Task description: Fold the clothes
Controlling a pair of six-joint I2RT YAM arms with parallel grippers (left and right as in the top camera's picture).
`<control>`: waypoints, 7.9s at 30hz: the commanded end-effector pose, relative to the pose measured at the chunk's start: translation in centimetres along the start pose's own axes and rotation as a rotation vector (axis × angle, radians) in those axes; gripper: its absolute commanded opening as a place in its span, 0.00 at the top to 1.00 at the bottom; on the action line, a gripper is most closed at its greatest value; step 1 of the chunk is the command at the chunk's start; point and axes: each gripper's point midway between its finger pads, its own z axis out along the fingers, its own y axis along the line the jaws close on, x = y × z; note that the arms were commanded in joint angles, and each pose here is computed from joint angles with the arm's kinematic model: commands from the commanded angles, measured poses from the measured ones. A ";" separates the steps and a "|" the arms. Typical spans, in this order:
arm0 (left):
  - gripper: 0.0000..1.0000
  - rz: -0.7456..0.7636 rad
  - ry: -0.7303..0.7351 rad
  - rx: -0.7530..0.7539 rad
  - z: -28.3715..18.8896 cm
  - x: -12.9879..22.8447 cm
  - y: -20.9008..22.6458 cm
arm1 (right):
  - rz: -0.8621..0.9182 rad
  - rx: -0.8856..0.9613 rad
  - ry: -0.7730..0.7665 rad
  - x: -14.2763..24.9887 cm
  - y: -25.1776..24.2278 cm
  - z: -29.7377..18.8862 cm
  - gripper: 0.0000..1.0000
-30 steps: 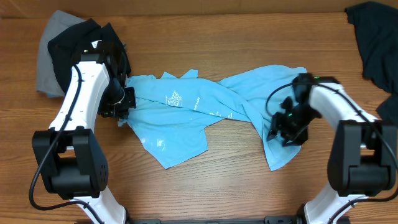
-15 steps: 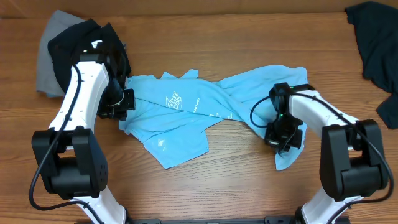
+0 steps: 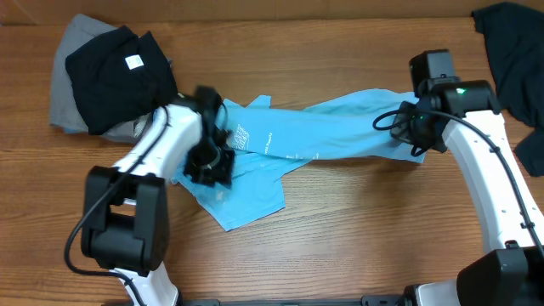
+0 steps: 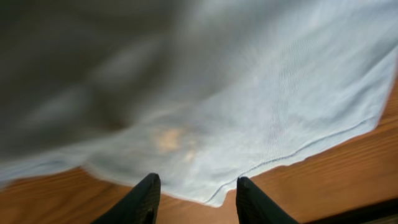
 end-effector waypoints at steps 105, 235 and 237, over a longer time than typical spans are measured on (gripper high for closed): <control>0.96 -0.260 -0.323 -0.134 -11.5 6.7 6.7 | 0.117 -0.928 -0.400 -21.3 6.7 -0.7 0.23; 0.96 -0.173 -0.062 -0.160 -14.7 2.3 7.6 | 0.257 -0.112 0.445 4.5 -8.5 3.4 0.96; 0.95 -0.186 0.001 -0.165 -11.3 4.1 8.1 | 0.308 -0.085 0.508 7.1 -8.9 5.7 0.93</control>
